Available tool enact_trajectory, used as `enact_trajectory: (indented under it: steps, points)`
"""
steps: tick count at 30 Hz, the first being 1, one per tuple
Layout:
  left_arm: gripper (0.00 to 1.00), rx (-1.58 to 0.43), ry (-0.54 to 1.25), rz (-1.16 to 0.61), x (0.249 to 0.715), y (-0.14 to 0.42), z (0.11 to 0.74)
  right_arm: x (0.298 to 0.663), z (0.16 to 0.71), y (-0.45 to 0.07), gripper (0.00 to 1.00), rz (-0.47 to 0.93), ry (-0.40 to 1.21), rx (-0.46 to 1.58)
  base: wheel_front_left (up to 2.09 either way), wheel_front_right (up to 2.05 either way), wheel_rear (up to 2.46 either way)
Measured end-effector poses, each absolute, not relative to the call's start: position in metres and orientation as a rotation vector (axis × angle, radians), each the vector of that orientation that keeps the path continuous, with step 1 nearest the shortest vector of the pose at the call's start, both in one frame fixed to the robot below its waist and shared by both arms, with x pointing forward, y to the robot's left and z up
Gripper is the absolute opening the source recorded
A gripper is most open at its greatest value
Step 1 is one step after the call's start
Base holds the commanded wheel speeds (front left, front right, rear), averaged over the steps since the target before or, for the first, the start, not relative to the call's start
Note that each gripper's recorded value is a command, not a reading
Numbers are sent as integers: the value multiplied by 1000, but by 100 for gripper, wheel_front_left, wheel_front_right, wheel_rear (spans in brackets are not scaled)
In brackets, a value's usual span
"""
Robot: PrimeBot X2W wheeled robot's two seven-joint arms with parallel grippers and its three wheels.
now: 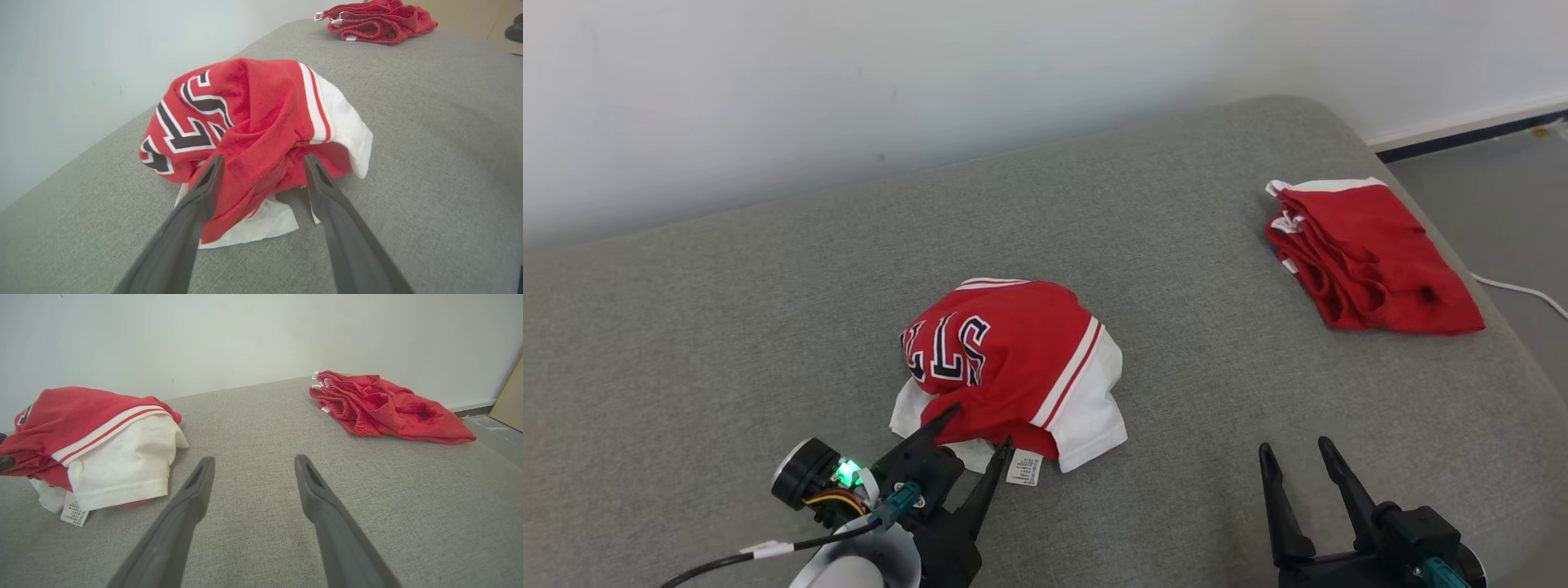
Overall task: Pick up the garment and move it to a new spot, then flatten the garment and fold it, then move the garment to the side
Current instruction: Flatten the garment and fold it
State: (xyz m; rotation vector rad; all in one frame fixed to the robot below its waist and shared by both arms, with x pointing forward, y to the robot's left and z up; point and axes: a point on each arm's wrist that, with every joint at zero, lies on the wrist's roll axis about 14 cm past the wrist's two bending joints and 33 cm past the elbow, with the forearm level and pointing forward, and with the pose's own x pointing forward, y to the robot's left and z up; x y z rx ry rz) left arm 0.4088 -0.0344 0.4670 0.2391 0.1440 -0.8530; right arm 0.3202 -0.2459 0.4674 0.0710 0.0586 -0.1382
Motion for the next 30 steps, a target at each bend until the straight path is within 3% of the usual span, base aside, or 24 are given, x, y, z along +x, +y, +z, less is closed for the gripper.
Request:
enact_trajectory:
  steps: [11,12,13,14,21,30]
  points:
    - [100,266,168,-893,422,-64,456,311,462,-258,100,-188,74,74,0,0,0]
    - [95,268,167,-895,422,-66,457,312,462,-257,100,-187,74,74,0,0,0]
    - [41,267,162,-891,423,-68,458,312,462,-257,100,-187,73,75,0,0,0]
    - [0,272,157,-890,425,-69,459,312,463,-257,100,-185,71,75,0,0,0]
    - [0,227,114,-871,435,-84,479,314,465,-254,100,-177,60,80,0,0,0]
    - [0,41,-230,-932,452,-130,605,320,468,-252,100,-166,49,80,0,0,0]
